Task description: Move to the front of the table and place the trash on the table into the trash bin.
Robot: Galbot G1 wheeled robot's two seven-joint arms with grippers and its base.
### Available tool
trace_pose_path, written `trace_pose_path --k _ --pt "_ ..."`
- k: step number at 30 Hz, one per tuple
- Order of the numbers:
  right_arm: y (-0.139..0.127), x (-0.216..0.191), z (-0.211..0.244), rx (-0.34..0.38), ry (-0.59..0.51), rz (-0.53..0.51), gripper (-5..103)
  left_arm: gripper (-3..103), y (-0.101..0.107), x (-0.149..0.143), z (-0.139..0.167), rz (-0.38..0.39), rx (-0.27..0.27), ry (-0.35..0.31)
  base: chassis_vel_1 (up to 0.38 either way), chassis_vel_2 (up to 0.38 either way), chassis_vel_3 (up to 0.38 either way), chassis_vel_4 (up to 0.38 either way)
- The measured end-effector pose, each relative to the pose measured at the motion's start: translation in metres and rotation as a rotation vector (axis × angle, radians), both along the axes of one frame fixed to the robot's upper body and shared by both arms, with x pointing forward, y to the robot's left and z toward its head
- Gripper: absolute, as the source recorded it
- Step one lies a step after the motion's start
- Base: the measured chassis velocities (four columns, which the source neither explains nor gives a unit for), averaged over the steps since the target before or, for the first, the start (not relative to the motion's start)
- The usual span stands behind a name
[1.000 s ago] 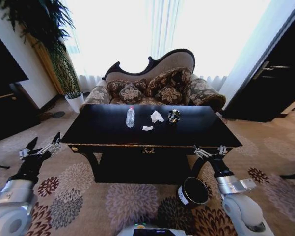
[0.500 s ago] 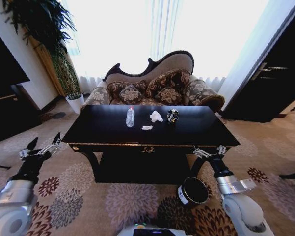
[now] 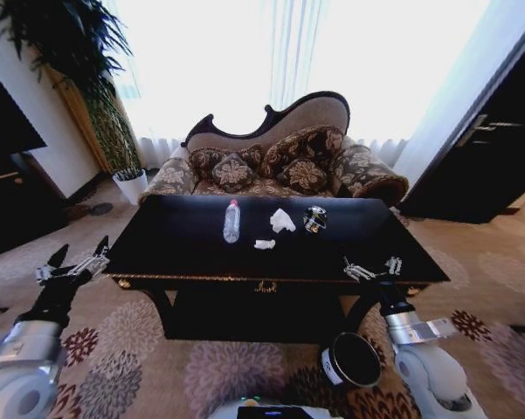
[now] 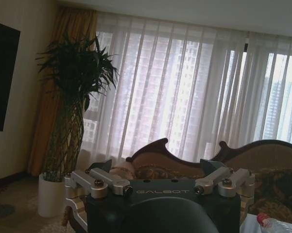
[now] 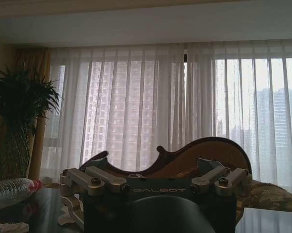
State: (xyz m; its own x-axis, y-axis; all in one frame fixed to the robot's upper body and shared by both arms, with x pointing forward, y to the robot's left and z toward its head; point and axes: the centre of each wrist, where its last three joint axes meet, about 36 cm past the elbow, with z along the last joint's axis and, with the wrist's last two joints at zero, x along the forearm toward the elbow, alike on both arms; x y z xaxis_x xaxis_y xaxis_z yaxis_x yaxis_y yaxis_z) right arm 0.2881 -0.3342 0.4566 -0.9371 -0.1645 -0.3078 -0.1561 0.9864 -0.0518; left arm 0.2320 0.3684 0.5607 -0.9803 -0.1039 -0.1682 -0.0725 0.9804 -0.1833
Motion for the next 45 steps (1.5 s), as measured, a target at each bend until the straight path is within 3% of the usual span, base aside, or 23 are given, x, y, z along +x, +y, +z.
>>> trace_pose_path --k 11,18,23,24,28,33,36,40,41,42,45 --pt "0.012 -0.001 0.002 0.009 -0.010 0.032 100 100 -0.011 0.007 0.021 -0.032 0.026 -0.029 0.010 -0.008 -0.007 0.009" --pt "0.018 0.004 0.003 0.001 -0.019 0.080 100 100 -0.006 0.028 0.045 -0.122 0.033 -0.016 0.000 0.000 0.000 0.000" --pt "0.015 0.007 -0.001 -0.012 -0.017 0.085 100 100 0.021 0.059 0.051 -0.139 0.064 0.023 0.000 0.000 0.000 0.000" --pt "0.016 0.009 -0.003 -0.015 -0.017 0.089 100 100 0.030 0.073 0.055 -0.123 0.046 0.044 0.000 0.000 0.000 0.000" --pt "0.024 0.011 -0.005 -0.013 -0.017 0.103 100 100 0.034 0.088 0.061 -0.111 0.004 0.077 0.000 0.000 0.000 0.000" --pt "0.041 0.011 -0.012 -0.010 -0.005 0.135 100 100 0.040 0.110 0.065 -0.126 0.005 0.121 0.000 0.000 0.000 0.000" --pt "0.046 0.011 -0.019 -0.017 0.007 0.152 100 100 0.054 0.143 0.064 -0.159 0.001 0.172 0.000 0.000 0.000 0.000" --pt "0.048 0.012 -0.023 -0.023 0.012 0.157 100 100 0.063 0.160 0.069 -0.171 -0.001 0.171 0.000 0.000 0.000 0.000" --pt "0.049 0.014 -0.027 -0.028 0.019 0.163 100 100 0.070 0.177 0.073 -0.172 -0.001 0.168 0.000 0.000 0.000 0.000" --pt "0.057 0.017 -0.036 -0.031 0.033 0.171 100 100 0.071 0.211 0.074 -0.181 -0.015 0.174 0.000 0.000 0.000 0.000" --pt "0.062 0.018 -0.041 -0.035 0.040 0.176 100 100 0.063 0.230 0.069 -0.188 -0.029 0.188 0.000 0.000 0.000 0.000"
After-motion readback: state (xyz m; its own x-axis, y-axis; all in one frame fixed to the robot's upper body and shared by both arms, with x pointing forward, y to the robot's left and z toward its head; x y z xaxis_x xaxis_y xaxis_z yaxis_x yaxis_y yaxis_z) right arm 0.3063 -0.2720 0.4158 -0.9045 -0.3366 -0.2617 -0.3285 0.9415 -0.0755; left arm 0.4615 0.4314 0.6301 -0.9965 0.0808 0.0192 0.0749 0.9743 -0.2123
